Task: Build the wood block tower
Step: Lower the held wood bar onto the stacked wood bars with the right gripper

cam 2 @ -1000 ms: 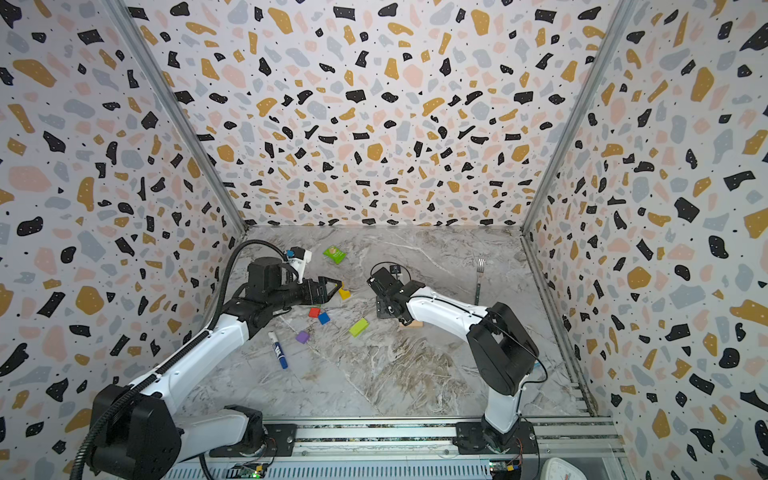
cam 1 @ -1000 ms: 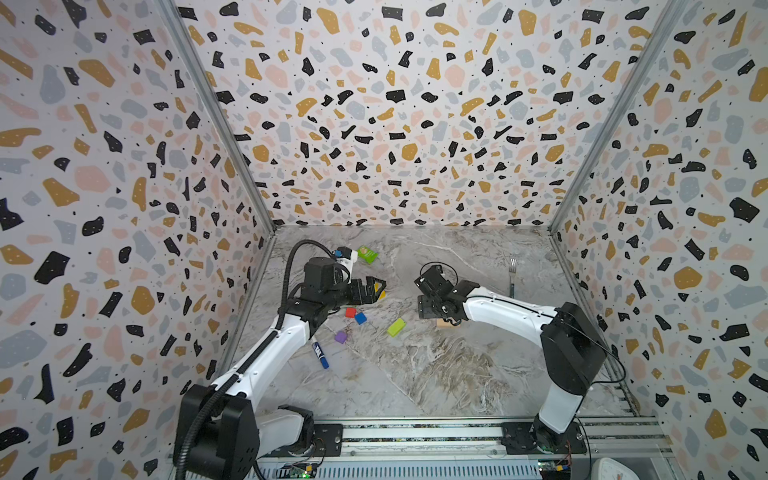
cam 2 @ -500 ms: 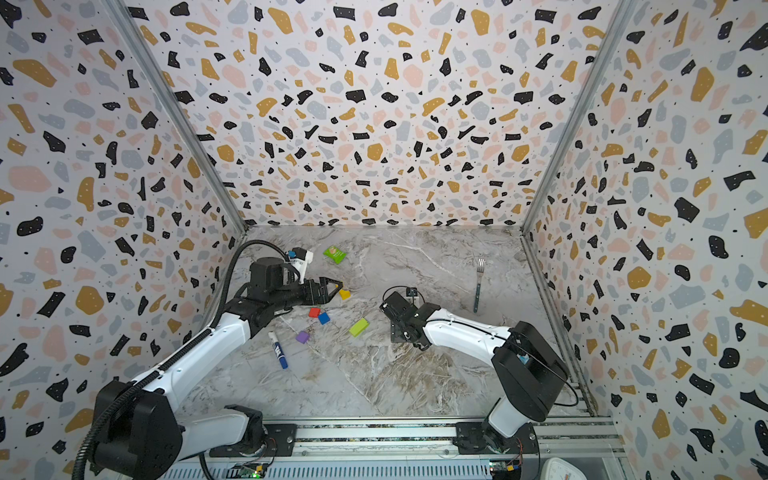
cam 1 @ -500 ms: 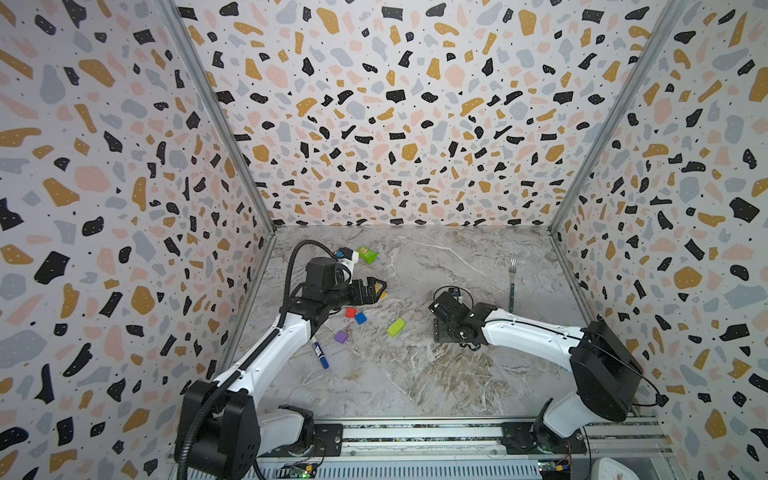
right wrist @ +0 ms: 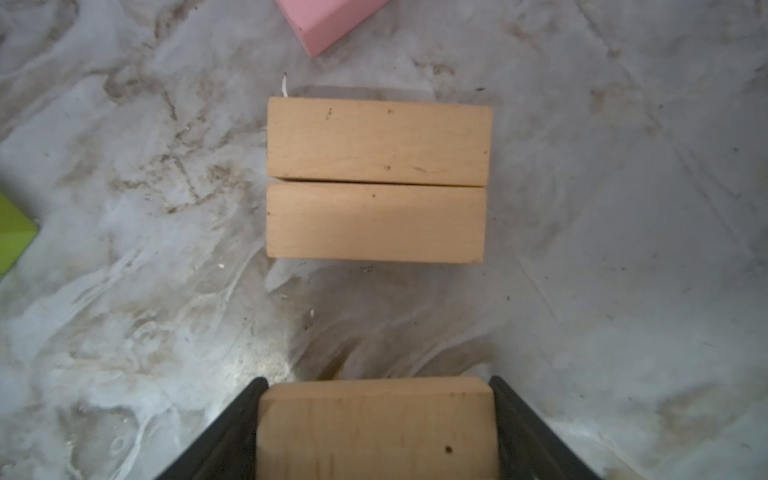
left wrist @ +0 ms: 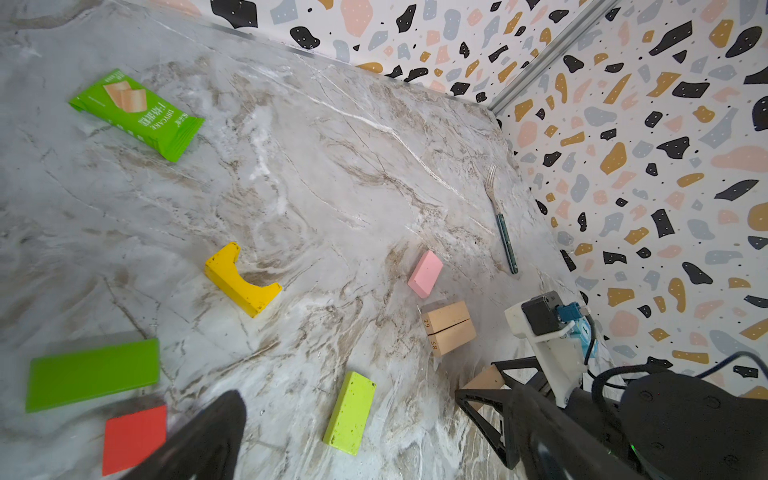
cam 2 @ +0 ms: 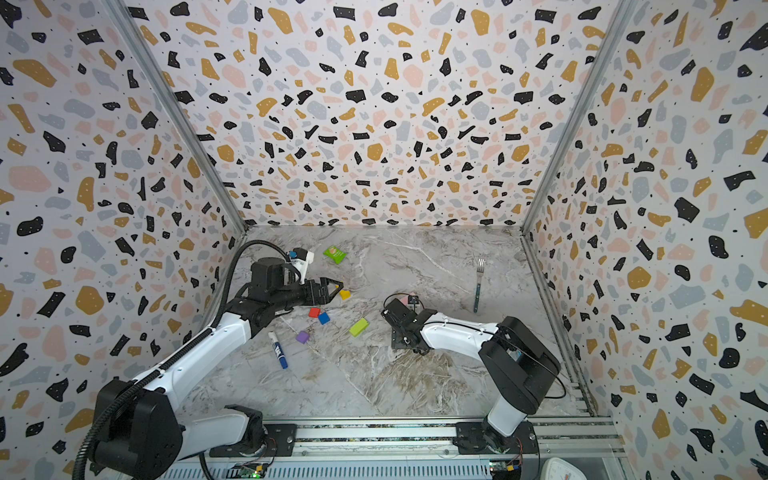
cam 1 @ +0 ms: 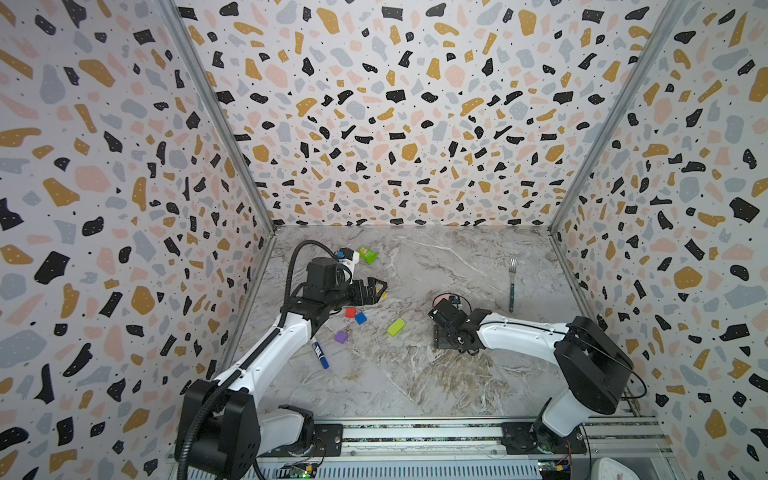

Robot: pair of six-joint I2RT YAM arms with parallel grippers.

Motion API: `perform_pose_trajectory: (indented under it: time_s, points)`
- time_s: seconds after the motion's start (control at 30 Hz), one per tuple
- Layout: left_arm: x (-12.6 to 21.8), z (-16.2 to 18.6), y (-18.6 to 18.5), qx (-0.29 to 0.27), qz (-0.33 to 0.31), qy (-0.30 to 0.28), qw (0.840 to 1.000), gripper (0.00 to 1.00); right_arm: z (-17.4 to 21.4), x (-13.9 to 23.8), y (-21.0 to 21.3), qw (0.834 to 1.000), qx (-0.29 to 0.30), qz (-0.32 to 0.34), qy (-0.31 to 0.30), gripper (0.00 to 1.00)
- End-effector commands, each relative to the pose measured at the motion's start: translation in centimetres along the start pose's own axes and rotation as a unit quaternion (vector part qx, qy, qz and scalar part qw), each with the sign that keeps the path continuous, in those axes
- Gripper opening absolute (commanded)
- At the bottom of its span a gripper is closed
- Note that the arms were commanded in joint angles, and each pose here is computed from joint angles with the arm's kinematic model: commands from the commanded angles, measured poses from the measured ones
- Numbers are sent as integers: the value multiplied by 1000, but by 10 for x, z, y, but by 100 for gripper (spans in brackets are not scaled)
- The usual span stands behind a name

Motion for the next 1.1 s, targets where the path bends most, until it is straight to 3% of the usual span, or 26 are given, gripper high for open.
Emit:
perform_pose_trajectory:
  time_s: [0.0, 1.07]
  points:
    - [-1, -1, -2, -7, 0, -1, 1000, 100, 1, -4, -1, 1000, -5, -2, 2, 66]
    - [2, -2, -3, -13, -1, -5, 1000, 100, -12, -28, -3, 1000, -24, 16, -2, 67]
Point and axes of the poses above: each gripper's point midway between its finger pads, its own x axis back along the fingers, its own y axis along the line the jaws close on, z = x × y, the point moved 9 cm from there along x, back along the fingers, and after that the axes turned 7 degrees about x, right-handed, at the moved point
